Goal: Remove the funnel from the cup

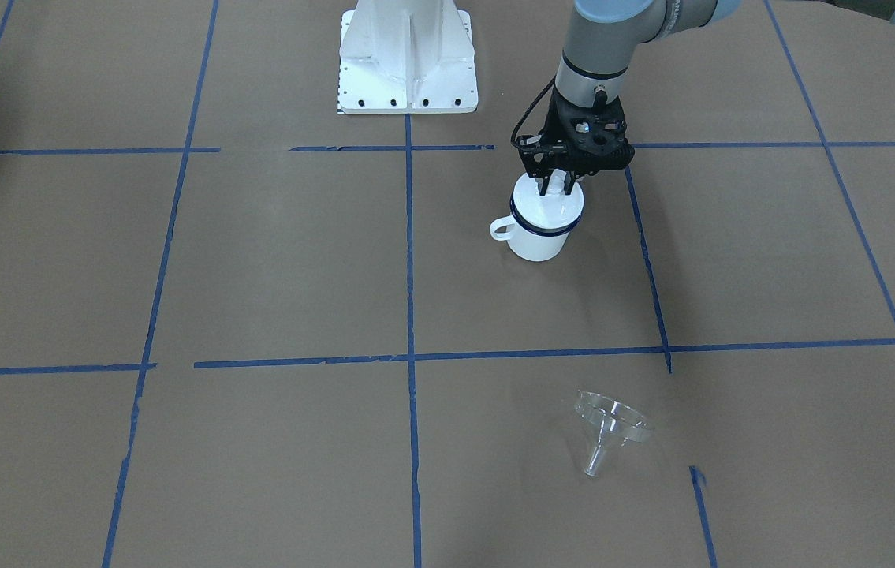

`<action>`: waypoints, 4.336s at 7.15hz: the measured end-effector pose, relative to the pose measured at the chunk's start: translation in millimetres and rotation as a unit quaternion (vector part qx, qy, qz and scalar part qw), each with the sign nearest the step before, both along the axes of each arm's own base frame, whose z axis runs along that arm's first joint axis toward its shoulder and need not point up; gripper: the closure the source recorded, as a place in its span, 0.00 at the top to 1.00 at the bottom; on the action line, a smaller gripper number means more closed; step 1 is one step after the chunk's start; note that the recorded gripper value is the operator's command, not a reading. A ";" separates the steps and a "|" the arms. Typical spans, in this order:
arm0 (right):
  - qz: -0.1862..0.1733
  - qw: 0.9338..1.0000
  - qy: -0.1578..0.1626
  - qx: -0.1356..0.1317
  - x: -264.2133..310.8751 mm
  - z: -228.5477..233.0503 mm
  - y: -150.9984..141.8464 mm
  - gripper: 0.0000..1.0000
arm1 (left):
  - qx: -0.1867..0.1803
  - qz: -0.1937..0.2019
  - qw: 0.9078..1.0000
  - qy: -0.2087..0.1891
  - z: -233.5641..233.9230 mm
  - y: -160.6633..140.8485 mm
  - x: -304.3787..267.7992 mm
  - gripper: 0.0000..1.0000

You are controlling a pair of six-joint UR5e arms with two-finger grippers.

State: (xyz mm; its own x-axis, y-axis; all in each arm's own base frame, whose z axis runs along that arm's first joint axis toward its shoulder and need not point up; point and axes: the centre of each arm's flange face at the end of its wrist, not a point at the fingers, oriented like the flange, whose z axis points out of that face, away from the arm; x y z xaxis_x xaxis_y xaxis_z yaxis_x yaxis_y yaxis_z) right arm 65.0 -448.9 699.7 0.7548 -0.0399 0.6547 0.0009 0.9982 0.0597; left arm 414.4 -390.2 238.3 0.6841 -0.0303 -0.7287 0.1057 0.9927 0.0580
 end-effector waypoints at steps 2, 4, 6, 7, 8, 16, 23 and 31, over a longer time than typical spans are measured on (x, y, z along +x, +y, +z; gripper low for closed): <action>0.000 1.000 0.000 0.000 0.0 0.0 0.0 1.00 | -0.002 -0.001 1.000 -0.002 2.0 -0.5 0.8 0.00; 0.000 1.000 0.000 0.000 0.0 0.0 0.0 1.00 | -0.003 -0.001 1.000 -0.004 4.3 -1.3 1.8 0.00; 0.000 1.000 0.000 0.000 0.0 -0.1 0.0 1.00 | -0.003 -0.001 1.000 -0.005 5.2 -1.8 2.7 0.00; 0.000 1.000 0.000 0.000 0.0 -0.3 -0.1 1.00 | -0.003 0.000 1.000 -0.006 5.4 -1.7 4.0 0.12; 0.000 1.000 0.000 0.000 0.0 -0.2 -0.1 1.00 | -0.003 0.001 1.000 -0.006 5.6 -1.8 4.7 0.24; 0.000 1.000 0.000 0.000 0.0 0.0 0.0 1.00 | 0.007 0.004 1.000 -0.002 1.8 -1.3 -0.9 1.00; 0.000 1.000 0.000 0.000 0.0 0.0 0.0 1.00 | 0.122 0.122 0.984 -0.040 158.3 -105.1 -302.9 1.00; 0.000 1.000 0.000 0.000 0.0 0.0 0.0 1.00 | -0.004 0.067 0.998 -0.015 389.1 -58.1 -486.0 1.00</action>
State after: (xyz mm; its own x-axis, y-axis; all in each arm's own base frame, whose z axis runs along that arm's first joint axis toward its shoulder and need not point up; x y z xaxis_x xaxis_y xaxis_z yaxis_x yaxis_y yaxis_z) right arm 65.0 -448.9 699.7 0.7548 -0.0399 0.6547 0.0009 0.9982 0.0597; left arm -71.6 -448.3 627.5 0.7033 0.0565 -0.7086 -0.0289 0.9983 0.0510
